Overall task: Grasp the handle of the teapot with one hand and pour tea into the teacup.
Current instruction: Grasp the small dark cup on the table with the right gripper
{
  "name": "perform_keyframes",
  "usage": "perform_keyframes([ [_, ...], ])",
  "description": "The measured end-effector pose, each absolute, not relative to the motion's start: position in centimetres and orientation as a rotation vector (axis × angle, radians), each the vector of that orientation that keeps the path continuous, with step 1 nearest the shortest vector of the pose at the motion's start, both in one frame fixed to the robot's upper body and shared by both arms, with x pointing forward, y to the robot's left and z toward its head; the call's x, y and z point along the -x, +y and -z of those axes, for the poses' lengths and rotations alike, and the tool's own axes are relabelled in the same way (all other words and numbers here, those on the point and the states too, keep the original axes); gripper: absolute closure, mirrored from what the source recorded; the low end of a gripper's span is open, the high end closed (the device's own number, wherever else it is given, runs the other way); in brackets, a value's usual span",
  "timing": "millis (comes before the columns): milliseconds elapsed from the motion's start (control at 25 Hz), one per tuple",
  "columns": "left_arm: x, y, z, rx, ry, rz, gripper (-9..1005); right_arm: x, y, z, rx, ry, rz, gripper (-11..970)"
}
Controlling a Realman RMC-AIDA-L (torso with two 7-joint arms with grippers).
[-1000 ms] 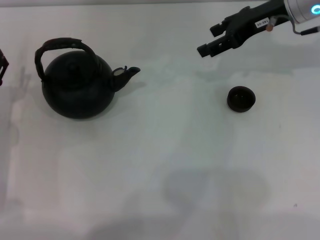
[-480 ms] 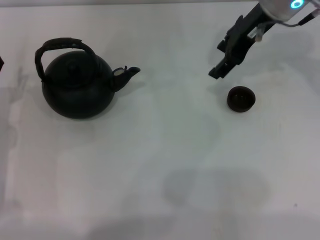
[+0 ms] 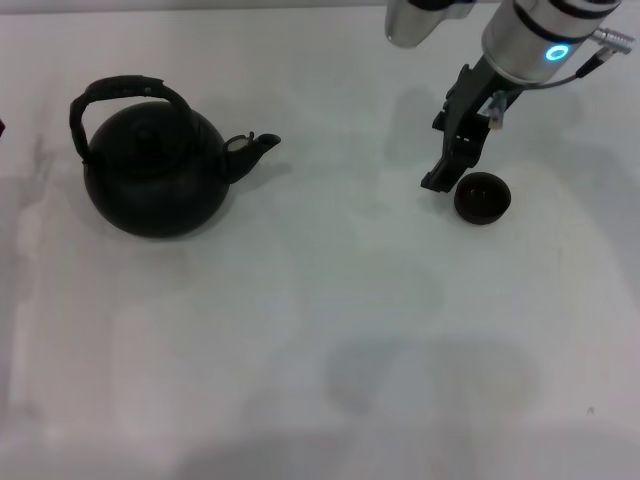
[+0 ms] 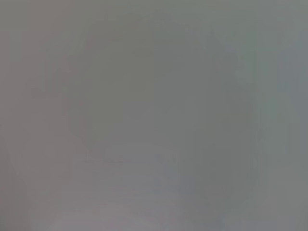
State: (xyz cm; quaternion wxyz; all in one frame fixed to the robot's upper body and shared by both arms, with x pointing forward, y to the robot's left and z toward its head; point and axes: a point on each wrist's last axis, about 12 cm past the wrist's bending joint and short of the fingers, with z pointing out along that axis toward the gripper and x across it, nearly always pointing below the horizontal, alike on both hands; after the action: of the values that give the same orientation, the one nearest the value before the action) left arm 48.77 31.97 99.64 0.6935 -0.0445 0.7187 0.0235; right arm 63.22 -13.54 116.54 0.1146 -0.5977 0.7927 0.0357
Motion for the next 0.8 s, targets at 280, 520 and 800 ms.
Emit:
perform_keyframes([
  [280, -48.8, 32.1, -99.6, 0.117, 1.603, -0.057, 119, -62.9, -13.3, -115.7, 1.772, 2.329, -0.059, 128],
  [520, -48.7, 32.2, -99.6, 0.126, 1.602, -0.061, 119, -62.6, -13.2, -114.4, 1.8, 2.329, -0.033, 130],
  [800, -48.7, 32.2, -99.6, 0.126, 1.602, -0.061, 118, -62.8, -13.5, -113.5, 1.771, 2.338, -0.021, 131],
])
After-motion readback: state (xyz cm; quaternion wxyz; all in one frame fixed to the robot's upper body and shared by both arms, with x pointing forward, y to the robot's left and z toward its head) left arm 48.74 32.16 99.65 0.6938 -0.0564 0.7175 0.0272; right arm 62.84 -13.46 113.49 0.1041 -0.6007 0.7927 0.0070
